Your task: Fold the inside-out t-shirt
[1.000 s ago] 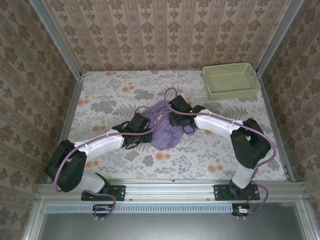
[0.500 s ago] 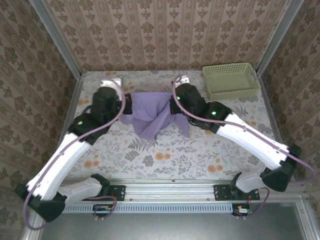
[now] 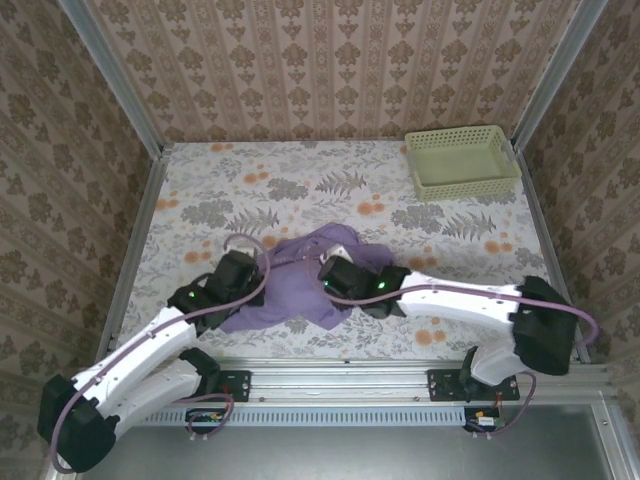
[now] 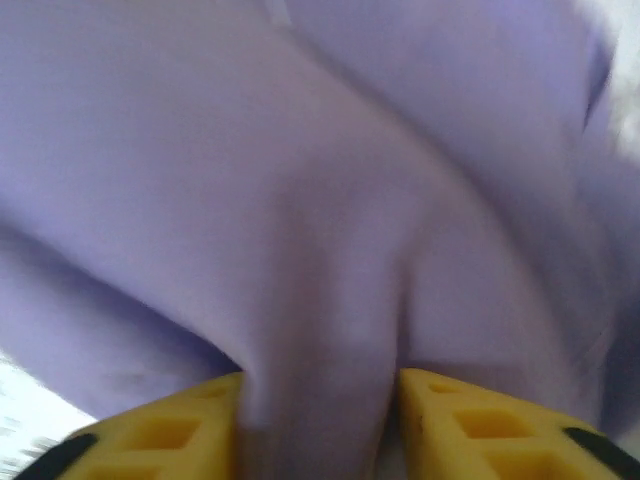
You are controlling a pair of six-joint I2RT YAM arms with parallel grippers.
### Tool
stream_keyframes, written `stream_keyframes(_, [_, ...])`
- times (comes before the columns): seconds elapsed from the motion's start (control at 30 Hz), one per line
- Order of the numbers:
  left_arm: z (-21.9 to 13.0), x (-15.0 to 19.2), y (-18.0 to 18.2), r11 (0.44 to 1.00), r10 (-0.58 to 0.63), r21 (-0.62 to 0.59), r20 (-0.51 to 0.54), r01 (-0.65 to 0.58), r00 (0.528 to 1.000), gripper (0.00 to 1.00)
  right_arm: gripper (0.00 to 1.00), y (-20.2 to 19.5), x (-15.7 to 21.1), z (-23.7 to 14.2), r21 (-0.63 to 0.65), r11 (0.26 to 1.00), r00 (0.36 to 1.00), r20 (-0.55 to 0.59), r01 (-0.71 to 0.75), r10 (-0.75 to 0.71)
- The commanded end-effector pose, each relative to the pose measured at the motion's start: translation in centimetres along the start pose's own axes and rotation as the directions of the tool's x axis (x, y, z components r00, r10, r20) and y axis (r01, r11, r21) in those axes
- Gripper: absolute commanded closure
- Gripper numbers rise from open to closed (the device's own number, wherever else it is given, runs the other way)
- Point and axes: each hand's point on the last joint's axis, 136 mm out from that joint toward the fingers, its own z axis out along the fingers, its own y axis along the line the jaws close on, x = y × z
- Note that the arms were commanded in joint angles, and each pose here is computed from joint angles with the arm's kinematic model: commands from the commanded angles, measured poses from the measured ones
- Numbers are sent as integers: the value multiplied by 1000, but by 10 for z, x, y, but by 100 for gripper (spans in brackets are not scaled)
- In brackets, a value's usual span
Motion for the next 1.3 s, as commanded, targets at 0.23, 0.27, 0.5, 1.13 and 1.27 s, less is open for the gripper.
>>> stream_keyframes(0.23, [-31,-28,33,979,-197,-37,107,201,975,14,28,-43,-25,-31,-15,979,975,86,-204,205])
stream_keyframes(0.27, [-29,-29,41,969,-231,-64,96,238,968,12,27,-46,-26,-33,-29,977,972,98,-212,214])
stream_keyframes(0.5, [11,-40,85,891,-438,-123,28,438,899,11,20,-76,-27,-48,-59,941,930,148,-333,338])
stream_keyframes(1.13, [57,-21,104,840,-529,-191,-84,508,844,43,34,-51,-7,35,-25,921,918,-95,-389,385])
stream_keyframes(1.27, [63,-22,102,838,-537,-175,-101,517,837,58,59,-53,-12,32,-7,929,926,-78,-371,369])
